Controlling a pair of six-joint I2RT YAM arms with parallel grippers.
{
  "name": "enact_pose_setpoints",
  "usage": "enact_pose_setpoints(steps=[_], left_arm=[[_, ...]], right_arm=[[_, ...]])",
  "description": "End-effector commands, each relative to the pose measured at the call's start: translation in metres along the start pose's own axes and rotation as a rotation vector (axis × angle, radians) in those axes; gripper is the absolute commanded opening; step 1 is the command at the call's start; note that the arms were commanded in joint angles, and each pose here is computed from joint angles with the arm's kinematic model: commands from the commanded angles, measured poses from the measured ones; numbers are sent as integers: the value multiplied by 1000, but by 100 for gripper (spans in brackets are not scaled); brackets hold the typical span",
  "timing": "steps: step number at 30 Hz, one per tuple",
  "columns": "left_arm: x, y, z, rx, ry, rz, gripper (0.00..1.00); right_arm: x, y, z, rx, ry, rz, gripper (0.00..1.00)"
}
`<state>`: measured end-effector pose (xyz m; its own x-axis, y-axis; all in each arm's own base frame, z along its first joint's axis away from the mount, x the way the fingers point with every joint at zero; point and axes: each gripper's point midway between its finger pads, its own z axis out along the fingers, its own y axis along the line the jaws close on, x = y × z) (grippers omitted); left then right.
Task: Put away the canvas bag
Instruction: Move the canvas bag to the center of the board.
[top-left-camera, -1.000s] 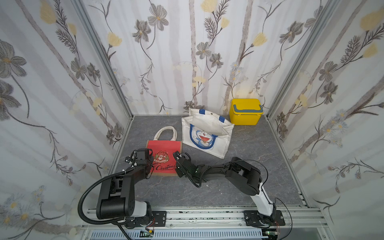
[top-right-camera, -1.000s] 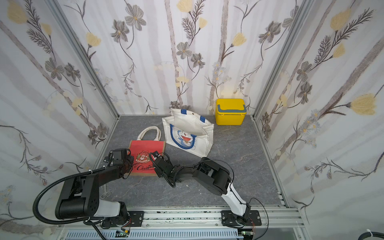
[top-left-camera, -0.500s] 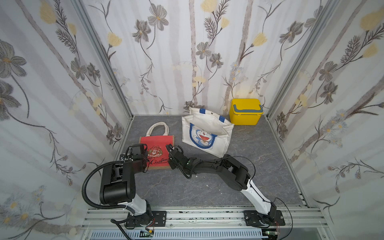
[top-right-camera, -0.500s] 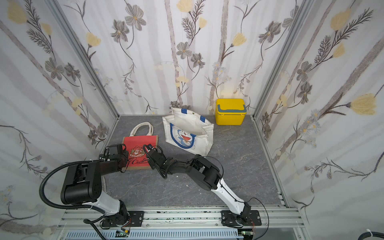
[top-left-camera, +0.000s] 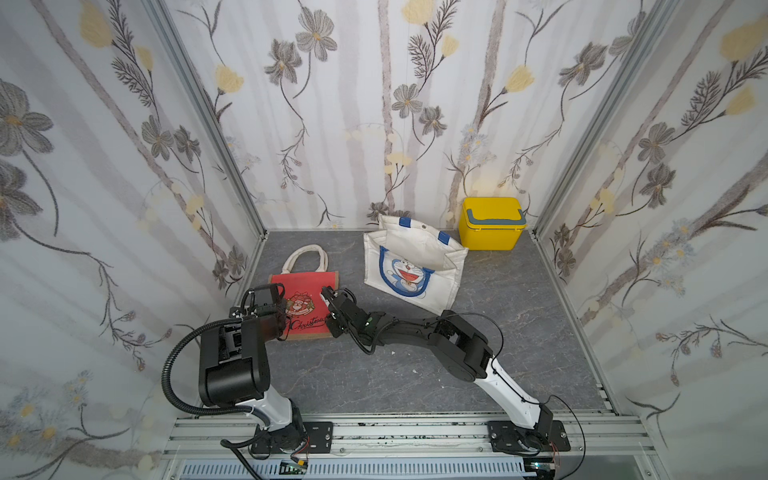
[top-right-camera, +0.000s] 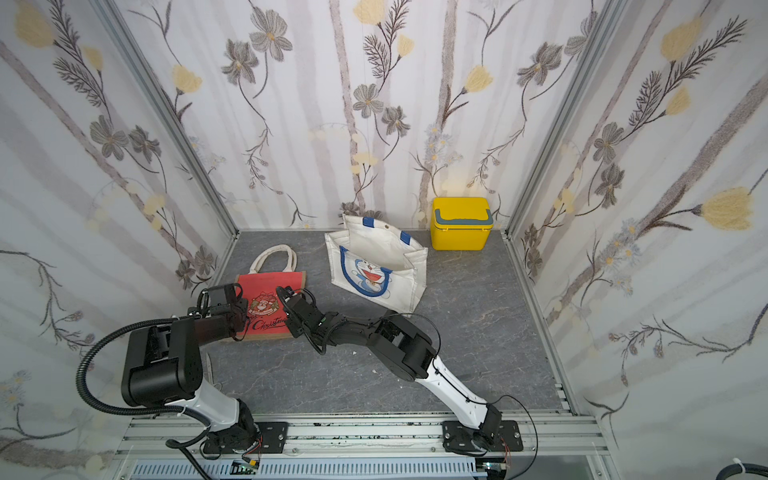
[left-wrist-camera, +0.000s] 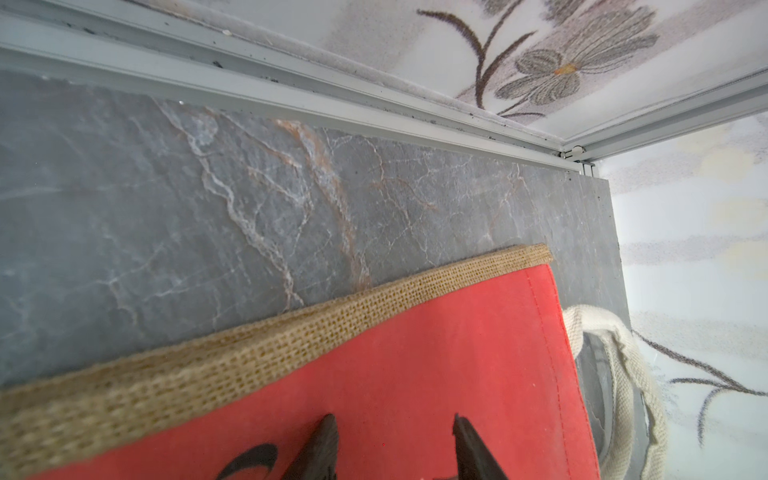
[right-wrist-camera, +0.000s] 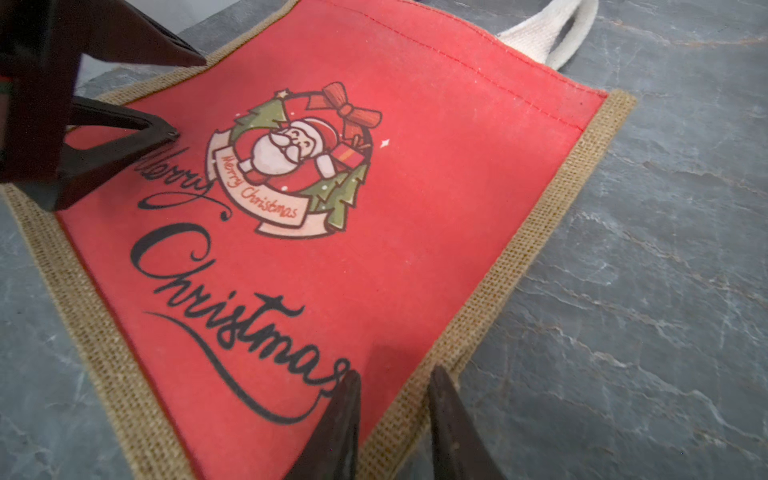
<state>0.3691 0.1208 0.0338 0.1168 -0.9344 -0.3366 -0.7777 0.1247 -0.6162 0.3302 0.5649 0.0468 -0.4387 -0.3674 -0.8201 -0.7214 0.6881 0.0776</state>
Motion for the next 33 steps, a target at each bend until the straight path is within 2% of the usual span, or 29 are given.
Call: enact_pose_setpoints(steps=[1,3,6,10,11,12,15,17,19,21,23,28,33], left_arm=[[16,21,-3,-93,87,7,53],[11,14,-10,-73,71,15,58],[-3,-7,-29,-1,32,14,68],[-18,-31,-57,81,-7,10,79],[-21,-36,-65,103,-19,12,84],[-24,-41,-71,124,-28,12,87],[-32,-56,-98,221,-53,16,100],[-34,-68,-115,305,-61,38,100],[-29,-91,-138,480,-52,114,100],[-22,-108,-166,684,-42,127,100],[-15,-117,-188,815,-19,133,100],[7,-142,-217,912,69,206,100],[51,-171,-252,1030,168,325,100]], right_arm=[[-21,12,-10,-54,-38,-17,36],[-31,9,-19,-36,-55,-24,45],[-51,0,-35,13,-91,-15,67],[-83,0,-66,28,-153,-3,86],[-90,1,-75,25,-175,-4,95],[-97,0,-84,29,-194,-2,100],[-118,-2,-115,43,-262,-1,100],[-132,-7,-141,58,-314,5,100],[-143,-14,-165,74,-357,20,100],[-153,-22,-192,86,-403,25,100],[-160,-31,-217,108,-441,25,100],[-165,-51,-269,140,-493,23,100],[-165,-77,-319,212,-546,31,100]])
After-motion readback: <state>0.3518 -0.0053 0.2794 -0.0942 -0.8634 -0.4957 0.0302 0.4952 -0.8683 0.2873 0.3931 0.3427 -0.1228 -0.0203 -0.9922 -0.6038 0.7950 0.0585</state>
